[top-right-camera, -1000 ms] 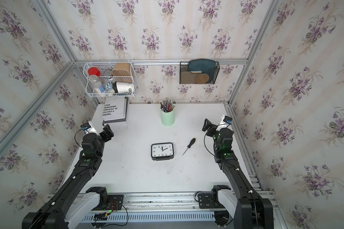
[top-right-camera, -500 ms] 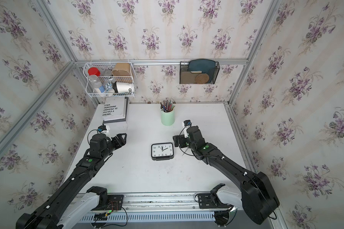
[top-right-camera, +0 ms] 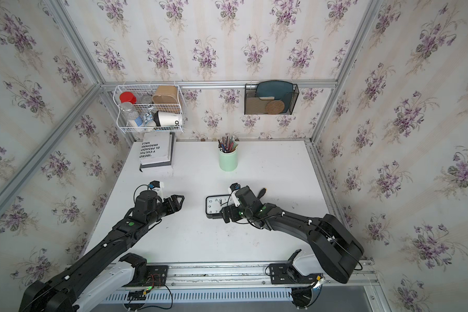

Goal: Remove the battery from the alarm
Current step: Adjust the alarm at the center of the board.

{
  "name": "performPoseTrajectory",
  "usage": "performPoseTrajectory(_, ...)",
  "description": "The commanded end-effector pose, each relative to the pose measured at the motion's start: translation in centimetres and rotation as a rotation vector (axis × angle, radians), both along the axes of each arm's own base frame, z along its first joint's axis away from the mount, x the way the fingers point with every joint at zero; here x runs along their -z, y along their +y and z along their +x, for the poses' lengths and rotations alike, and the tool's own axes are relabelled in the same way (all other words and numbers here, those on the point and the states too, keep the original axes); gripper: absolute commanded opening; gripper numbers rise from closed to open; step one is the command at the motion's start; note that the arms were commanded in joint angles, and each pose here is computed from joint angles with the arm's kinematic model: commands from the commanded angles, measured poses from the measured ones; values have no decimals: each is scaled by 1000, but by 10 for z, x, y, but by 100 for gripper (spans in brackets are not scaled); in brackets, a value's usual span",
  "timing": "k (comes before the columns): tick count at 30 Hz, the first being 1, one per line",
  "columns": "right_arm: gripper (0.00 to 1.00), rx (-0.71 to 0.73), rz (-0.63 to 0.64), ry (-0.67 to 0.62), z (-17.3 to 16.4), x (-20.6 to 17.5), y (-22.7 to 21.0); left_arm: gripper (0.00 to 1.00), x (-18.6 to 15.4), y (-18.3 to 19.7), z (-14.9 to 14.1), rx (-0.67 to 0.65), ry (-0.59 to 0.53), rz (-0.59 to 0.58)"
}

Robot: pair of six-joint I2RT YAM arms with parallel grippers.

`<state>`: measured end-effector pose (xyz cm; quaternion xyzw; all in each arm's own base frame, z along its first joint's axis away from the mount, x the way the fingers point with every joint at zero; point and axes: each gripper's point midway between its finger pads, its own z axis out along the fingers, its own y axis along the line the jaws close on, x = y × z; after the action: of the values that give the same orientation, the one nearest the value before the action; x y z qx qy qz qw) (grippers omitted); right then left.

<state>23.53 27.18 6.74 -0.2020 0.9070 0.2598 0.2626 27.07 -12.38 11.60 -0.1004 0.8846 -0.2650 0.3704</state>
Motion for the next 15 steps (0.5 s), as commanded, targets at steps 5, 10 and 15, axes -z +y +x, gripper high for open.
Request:
performPoseTrajectory(5, 100, -43, 9, -8, -6, 0, 33, 78, -2, 1, 6, -29, -54, -32)
performPoseTrajectory(10, 100, -90, -18, -5, -19, -1, 58, 78, -1, 2, 6, -34, -47, -30)
performPoseTrajectory(15, 100, -111, -264, -118, -3, 3, 33, 78, 9, 5, -4, -67, 14, -59)
